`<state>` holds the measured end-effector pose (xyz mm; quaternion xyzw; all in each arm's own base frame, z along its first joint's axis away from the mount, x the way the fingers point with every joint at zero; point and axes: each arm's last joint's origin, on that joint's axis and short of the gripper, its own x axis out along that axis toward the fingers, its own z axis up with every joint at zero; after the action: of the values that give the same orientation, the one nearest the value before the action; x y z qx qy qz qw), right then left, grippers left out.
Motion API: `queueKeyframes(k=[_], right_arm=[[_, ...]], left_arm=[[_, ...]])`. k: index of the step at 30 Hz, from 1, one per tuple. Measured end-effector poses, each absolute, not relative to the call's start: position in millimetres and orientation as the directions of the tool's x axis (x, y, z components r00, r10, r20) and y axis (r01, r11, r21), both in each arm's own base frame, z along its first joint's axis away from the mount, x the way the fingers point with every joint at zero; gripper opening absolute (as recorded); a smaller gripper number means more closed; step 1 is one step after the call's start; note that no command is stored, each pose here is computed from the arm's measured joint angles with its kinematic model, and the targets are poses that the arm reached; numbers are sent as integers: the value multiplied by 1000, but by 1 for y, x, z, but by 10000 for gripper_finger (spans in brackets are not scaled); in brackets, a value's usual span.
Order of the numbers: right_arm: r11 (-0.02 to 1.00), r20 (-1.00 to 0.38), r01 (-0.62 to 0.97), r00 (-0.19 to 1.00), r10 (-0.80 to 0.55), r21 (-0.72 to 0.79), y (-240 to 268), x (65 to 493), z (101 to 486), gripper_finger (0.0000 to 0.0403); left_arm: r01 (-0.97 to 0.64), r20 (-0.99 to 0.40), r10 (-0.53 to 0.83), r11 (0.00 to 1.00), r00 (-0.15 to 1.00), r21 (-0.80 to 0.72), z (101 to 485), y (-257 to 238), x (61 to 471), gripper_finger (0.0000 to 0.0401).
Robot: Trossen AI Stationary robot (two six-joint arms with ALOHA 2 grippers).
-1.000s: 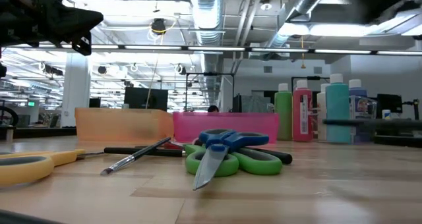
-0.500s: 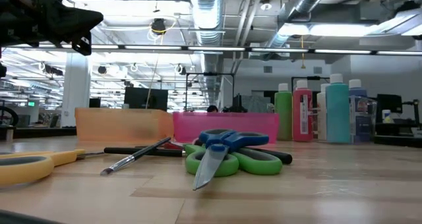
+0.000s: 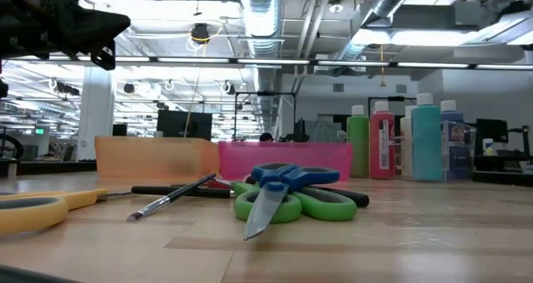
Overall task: Pick & Place Paint Supplies
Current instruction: Put the black paintbrush into the pink bin
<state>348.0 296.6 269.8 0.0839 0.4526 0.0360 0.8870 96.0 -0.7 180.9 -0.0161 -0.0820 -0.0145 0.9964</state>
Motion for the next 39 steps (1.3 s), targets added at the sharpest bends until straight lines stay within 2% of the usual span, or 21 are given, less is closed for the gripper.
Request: queueKeyframes(k=[5,14,18,22,26,29,33,39], right_arm=[[987,-775,-57,613,154,151,294,357,269,0],[991,-791,-73,597,133,111,277,371,259,0],[993,-808,-72,578,116,91,261,368,255,0],[988,-769,-102,619,157,120,241,355,252,0],[963,-680,-180,682,268,199,209,339,226,0],[955,-635,-168,717,289,244,173,326,210,0],[968,-655,-51,728,204,245,118,311,202,0],[973,-693,99,716,77,210,43,303,222,0]], left_arm=[[32,164,-27,999,986,-30,181,-1,96,2],[31,164,-26,999,986,-30,181,-1,96,2],[31,164,-26,999,986,-30,181,-1,96,2],[32,164,-26,999,986,-30,181,-1,96,2],[31,164,-26,999,986,-30,181,-1,96,2],[31,164,-26,999,986,-30,181,-1,96,2],[32,164,-27,999,986,-30,181,-1,96,2],[32,164,-27,999,986,-30,181,-1,96,2]])
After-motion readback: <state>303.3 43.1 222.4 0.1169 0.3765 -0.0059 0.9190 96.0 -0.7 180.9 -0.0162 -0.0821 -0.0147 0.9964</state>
